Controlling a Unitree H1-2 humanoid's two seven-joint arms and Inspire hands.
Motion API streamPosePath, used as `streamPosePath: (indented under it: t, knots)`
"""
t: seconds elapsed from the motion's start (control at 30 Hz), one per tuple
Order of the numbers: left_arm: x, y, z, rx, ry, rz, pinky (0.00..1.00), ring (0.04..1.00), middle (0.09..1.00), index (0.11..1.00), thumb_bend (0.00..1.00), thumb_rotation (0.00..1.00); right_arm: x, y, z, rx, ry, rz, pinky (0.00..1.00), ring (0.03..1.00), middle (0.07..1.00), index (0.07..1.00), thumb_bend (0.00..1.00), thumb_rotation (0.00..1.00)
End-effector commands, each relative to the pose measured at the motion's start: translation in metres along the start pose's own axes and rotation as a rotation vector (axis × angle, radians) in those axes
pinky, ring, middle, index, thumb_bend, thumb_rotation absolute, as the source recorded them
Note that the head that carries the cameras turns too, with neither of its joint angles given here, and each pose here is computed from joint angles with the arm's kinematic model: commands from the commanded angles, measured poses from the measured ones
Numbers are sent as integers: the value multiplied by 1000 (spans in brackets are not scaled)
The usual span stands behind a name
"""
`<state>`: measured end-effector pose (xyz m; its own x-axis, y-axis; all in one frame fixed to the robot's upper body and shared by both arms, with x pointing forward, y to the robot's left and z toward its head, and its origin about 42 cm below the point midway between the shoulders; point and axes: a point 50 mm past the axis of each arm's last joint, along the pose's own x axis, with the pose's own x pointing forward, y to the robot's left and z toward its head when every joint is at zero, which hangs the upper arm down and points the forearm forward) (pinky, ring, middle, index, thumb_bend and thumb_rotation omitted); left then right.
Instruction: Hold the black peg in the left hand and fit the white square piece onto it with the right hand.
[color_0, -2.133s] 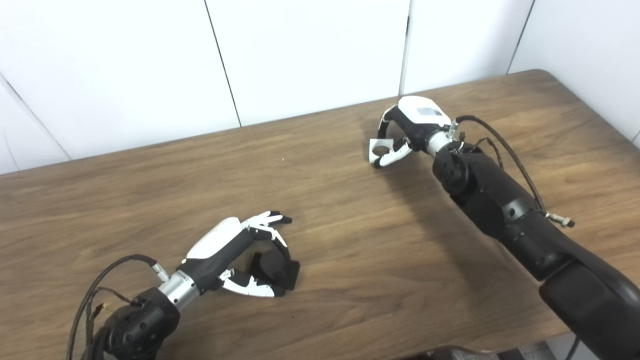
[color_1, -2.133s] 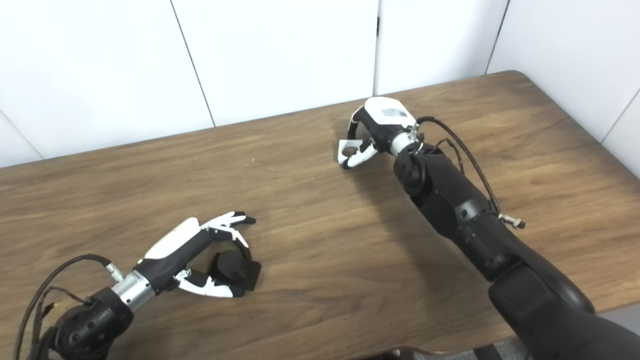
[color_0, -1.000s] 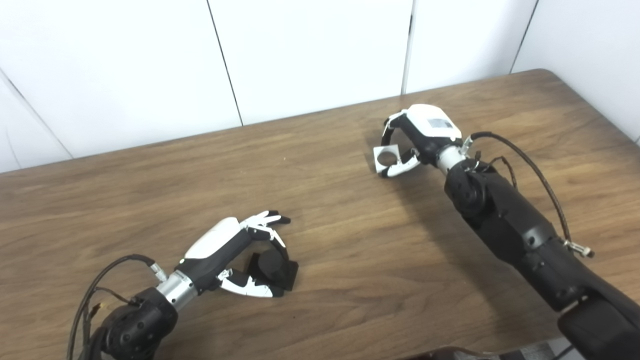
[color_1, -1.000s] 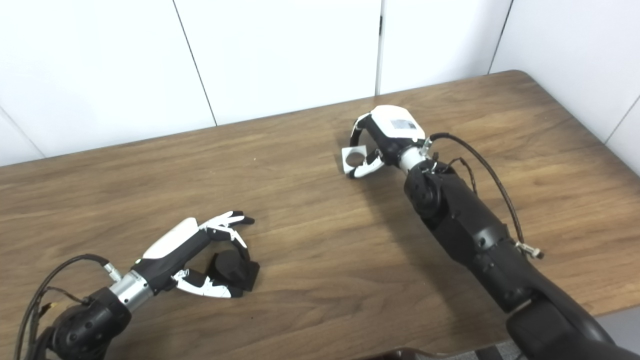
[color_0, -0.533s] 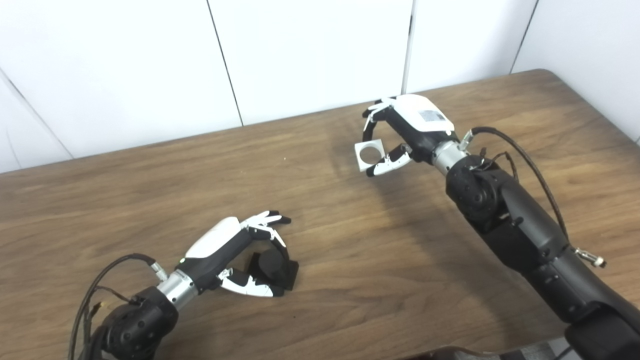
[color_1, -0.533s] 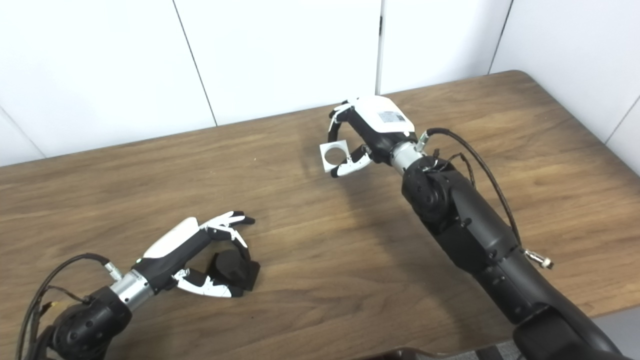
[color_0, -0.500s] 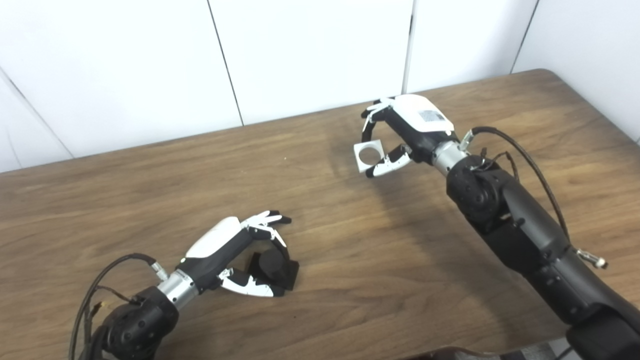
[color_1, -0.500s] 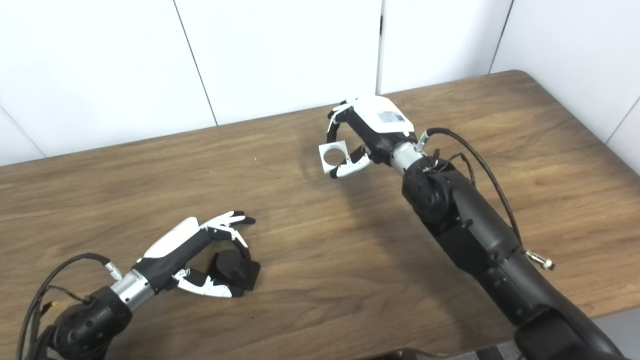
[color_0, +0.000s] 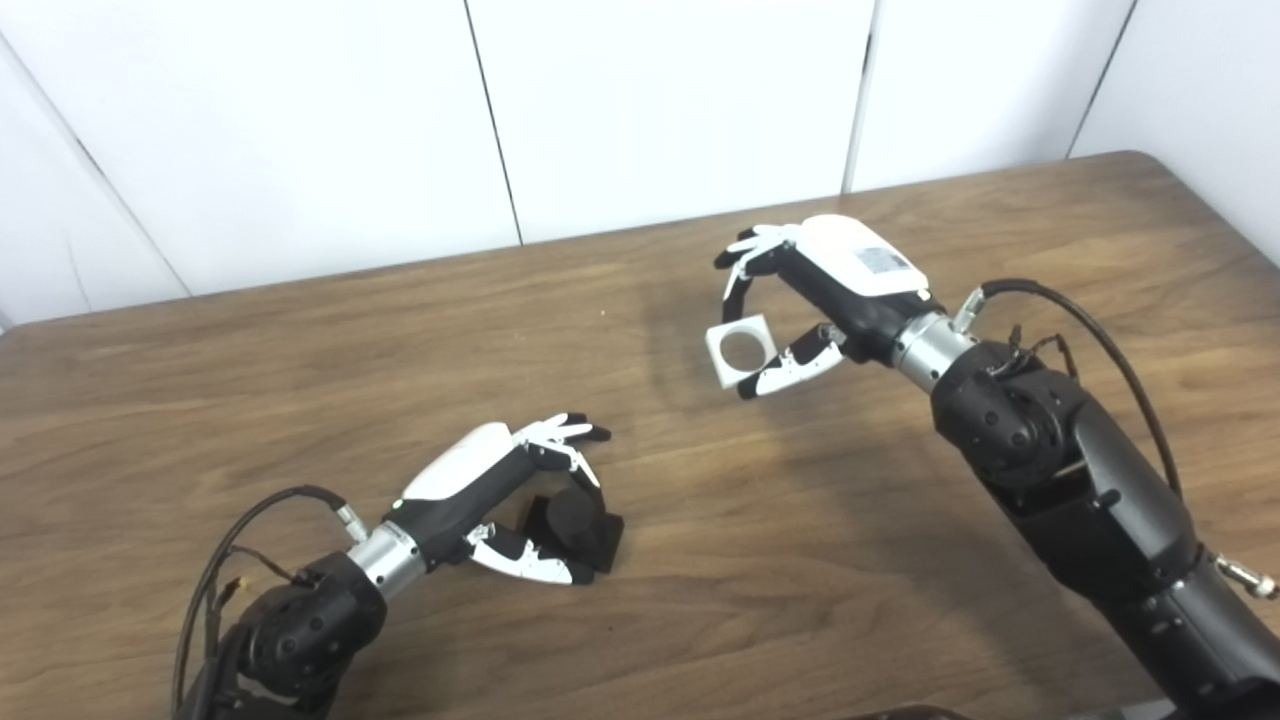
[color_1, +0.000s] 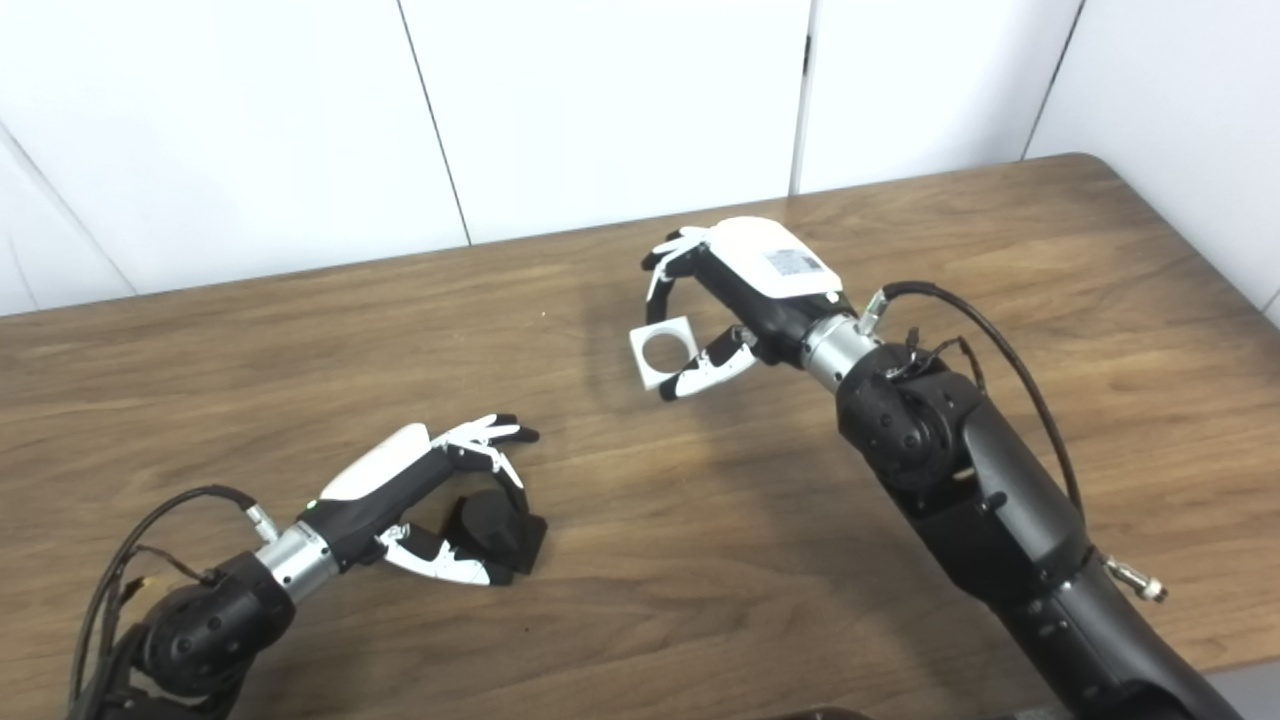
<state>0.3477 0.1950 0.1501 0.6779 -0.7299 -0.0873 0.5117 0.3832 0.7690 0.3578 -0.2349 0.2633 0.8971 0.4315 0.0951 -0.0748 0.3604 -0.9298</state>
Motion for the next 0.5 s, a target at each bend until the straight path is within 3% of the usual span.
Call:
streamPosePath:
  t: [0.0,0.47]
  knots:
    - [7,6,4,48,6,-13,970,981,919,493,521,72,2,-21,15,-17,-83,-52,867,902,808,481,516,139]
    - [17,1,11,46,7,-8,975,982,921,493,521,73,-7,-20,49,25,-214,26,828,908,812,481,516,137]
